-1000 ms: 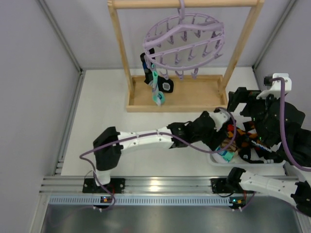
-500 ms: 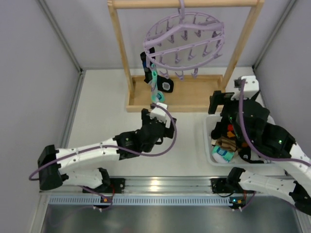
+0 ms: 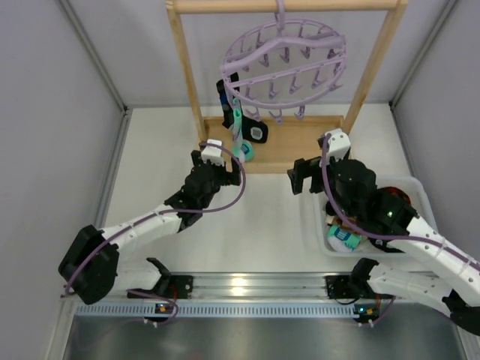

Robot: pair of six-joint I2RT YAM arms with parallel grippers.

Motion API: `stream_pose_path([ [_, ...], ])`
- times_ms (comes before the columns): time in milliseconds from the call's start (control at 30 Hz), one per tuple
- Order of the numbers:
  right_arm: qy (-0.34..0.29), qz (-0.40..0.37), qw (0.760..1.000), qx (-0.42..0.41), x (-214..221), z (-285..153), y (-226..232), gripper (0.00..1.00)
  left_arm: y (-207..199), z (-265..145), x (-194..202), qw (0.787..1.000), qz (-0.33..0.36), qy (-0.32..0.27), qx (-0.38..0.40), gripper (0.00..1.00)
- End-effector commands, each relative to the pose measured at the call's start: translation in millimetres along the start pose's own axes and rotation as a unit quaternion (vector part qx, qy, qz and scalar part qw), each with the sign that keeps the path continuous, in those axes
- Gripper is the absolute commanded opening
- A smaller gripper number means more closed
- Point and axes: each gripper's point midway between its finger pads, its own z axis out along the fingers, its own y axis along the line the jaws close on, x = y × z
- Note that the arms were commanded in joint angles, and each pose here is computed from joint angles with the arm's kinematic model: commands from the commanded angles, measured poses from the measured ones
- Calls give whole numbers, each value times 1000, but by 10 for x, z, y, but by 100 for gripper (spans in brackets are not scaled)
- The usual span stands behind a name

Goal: Remove the socks clipped to the hanger

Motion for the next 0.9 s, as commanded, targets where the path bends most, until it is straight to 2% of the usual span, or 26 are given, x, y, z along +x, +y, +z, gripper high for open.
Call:
stream_pose_path([
  [0, -62, 21, 997, -47, -318, -129, 98, 99, -116, 201, -497, 995, -3, -90, 40, 98],
  [67, -64, 19, 996, -57, -299, -145, 124, 99, -103, 345, -423, 995, 0, -87, 40, 98],
  [100, -68, 20, 995, -64, -307, -166, 138, 99, -77, 418, -479, 995, -1, -90, 36, 95],
  [133, -69, 21, 995, -67, -304, -174, 143, 99, -67, 525, -364, 997, 3, -75, 32, 93],
  [233, -71, 21, 994, -79, -286, -192, 176, 99, -133, 721, -376, 996, 11, -71, 46, 78],
  [300, -78, 25, 993, -82, -302, -207, 178, 100, -211, 794, -479, 995, 10, -79, 58, 59],
  [333, -78, 25, 993, -83, -302, -210, 179, 99, -225, 836, -461, 995, 9, -76, 58, 37],
  [400, -81, 31, 993, -81, -324, -214, 174, 100, -251, 857, -533, 995, -1, -83, 58, 17],
  [433, -84, 33, 993, -78, -337, -216, 164, 99, -266, 843, -567, 995, -5, -86, 59, 0],
  [533, -103, 57, 992, -51, -475, -261, 63, 100, -299, 759, -642, 994, -7, -99, 36, 0],
  [567, -113, 63, 991, -46, -535, -286, 36, 99, -442, 687, -635, 994, -4, -101, 38, 0],
  [633, -134, 82, 987, -39, -727, -354, 0, 99, -481, 600, -653, 994, 16, -108, 2, 0],
  [767, -133, 86, 987, -31, -1000, -380, 17, 99, -1015, 326, -606, 992, 52, -112, 2, 0],
  [800, -145, 89, 985, -28, -1164, -451, -4, 100, -1092, 291, -624, 992, 52, -115, 0, 0],
  [867, -134, 79, 988, -14, -1211, -424, -25, 99, -1258, 214, -569, 992, 64, -112, -6, 0],
])
